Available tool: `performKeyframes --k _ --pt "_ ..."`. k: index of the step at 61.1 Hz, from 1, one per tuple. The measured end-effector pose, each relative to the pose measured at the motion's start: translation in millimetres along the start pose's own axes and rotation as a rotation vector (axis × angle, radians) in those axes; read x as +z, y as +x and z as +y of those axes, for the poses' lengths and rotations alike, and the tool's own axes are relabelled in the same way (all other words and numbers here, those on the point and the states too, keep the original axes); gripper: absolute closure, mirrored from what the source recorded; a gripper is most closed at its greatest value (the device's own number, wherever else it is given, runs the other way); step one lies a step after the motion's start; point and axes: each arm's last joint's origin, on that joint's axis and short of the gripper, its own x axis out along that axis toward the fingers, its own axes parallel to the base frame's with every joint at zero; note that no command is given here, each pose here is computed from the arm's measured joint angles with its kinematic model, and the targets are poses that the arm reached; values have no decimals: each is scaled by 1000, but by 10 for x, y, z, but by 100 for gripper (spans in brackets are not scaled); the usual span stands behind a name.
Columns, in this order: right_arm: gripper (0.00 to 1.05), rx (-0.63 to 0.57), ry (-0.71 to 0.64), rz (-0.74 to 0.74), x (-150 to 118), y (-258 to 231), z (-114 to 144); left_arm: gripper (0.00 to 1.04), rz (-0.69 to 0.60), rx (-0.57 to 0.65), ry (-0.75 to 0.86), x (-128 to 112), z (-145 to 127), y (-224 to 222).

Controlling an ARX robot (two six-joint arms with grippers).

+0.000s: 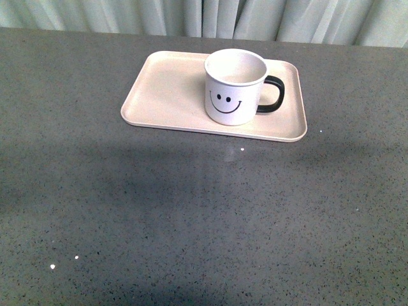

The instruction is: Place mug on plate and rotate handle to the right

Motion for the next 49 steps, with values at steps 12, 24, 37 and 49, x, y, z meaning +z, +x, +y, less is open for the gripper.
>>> performKeyframes --k 12,24,37,49 --pt "103 0 0 18 -59 -202 1 9 0 0 0 0 0 0" --pt "103 1 0 13 -34 -332 0 9 0 0 0 0 0 0" --pt "103 0 0 -4 16 -426 0 9 0 0 0 0 0 0" --pt "103 0 0 -10 38 -502 0 9 0 0 0 0 0 0"
